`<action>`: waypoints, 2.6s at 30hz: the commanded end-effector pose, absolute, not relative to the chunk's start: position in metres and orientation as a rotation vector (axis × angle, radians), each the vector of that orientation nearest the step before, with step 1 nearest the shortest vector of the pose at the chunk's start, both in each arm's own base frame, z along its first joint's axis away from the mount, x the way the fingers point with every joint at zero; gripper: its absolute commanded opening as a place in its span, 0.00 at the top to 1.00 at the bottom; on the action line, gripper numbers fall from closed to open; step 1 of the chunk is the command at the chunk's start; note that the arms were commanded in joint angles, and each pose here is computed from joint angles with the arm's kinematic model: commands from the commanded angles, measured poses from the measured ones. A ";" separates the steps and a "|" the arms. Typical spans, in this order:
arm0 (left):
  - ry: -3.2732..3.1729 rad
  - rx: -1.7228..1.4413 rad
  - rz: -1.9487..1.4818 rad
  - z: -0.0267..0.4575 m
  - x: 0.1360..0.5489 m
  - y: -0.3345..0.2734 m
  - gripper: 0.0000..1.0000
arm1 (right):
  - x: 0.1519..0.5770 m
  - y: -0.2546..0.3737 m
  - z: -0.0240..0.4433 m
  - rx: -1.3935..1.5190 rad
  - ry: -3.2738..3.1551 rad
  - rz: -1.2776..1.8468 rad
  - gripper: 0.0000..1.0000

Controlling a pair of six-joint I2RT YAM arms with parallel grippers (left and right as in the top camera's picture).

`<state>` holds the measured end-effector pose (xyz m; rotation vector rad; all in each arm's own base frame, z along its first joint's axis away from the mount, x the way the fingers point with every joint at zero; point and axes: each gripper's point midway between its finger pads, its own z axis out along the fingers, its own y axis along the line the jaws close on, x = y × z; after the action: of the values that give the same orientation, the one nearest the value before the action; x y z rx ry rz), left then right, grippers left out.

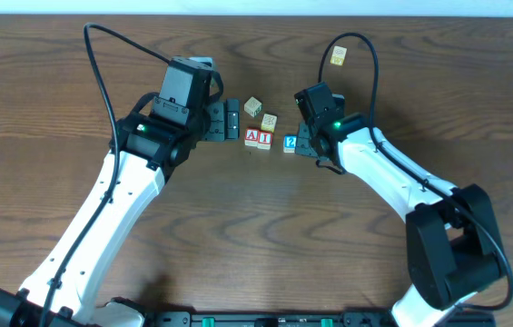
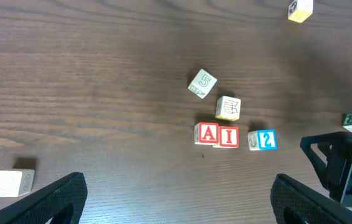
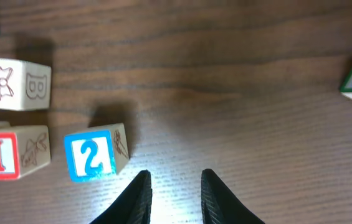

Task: Spell out Ai2

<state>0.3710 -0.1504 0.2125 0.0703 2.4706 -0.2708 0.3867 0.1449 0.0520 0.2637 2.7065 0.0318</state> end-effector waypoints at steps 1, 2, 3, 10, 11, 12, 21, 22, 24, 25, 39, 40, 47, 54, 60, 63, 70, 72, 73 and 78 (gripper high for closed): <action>2.447 0.068 -0.247 0.220 0.373 -0.146 0.05 | 0.396 0.140 0.053 0.273 2.678 0.002 0.74; 2.446 0.068 -0.247 0.220 0.373 -0.146 0.05 | 0.397 0.141 0.052 0.273 2.676 0.004 0.73; 2.446 0.068 -0.247 0.220 0.373 -0.146 0.05 | 0.398 0.141 0.050 0.273 2.677 0.004 0.73; 2.446 0.067 -0.247 0.220 0.373 -0.146 0.05 | 0.397 0.144 0.032 0.269 2.712 0.006 0.73; 2.446 0.067 -0.247 0.220 0.373 -0.146 0.05 | 0.397 0.145 0.029 0.267 2.720 0.007 0.73; 2.446 0.067 -0.247 0.220 0.373 -0.146 0.05 | 0.397 0.146 0.028 0.266 2.722 0.016 0.73; 2.442 0.067 -0.248 0.221 0.373 -0.146 0.05 | 0.402 0.163 0.027 0.244 2.719 0.127 0.72; 2.443 0.068 -0.248 0.221 0.373 -0.146 0.05 | 0.401 0.161 0.025 0.244 2.722 0.117 0.72; 2.443 0.068 -0.248 0.221 0.373 -0.146 0.05 | 0.401 0.160 0.022 0.246 2.728 0.100 0.72; 2.443 0.067 -0.248 0.221 0.373 -0.146 0.05 | 0.400 0.160 0.020 0.247 2.731 0.099 0.72; 2.442 0.066 -0.244 0.221 0.374 -0.145 0.05 | 0.405 0.173 0.013 0.181 2.728 0.160 0.72; 2.442 0.066 -0.244 0.221 0.374 -0.145 0.05 | 0.405 0.174 0.013 0.179 2.730 0.164 0.72; 2.441 0.066 -0.244 0.221 0.374 -0.146 0.05 | 0.406 0.177 0.014 0.175 2.726 0.184 0.72; 2.441 0.066 -0.244 0.221 0.374 -0.146 0.05 | 0.408 0.182 0.015 0.168 2.719 0.226 0.72; 2.440 0.066 -0.245 0.221 0.374 -0.146 0.05 | 0.408 0.185 0.016 0.165 2.720 0.245 0.71; 2.438 0.066 -0.246 0.221 0.374 -0.146 0.05 | 0.408 0.186 0.016 0.163 2.721 0.256 0.71; 2.438 0.066 -0.246 0.221 0.374 -0.146 0.05 | 0.409 0.191 0.018 0.155 2.714 0.292 0.71; 2.438 0.066 -0.246 0.221 0.374 -0.146 0.05 | 0.410 0.192 0.018 0.155 2.710 0.293 0.71; 2.438 0.066 -0.246 0.221 0.374 -0.146 0.05 | 0.410 0.192 0.018 0.154 2.711 0.293 0.71; 2.438 0.066 -0.246 0.221 0.374 -0.146 0.05 | 0.410 0.192 0.018 0.154 2.712 0.293 0.66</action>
<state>0.3728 -0.1498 0.2137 0.0666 2.4621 -0.2652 0.4075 0.1880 0.0192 0.1741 2.7109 0.2891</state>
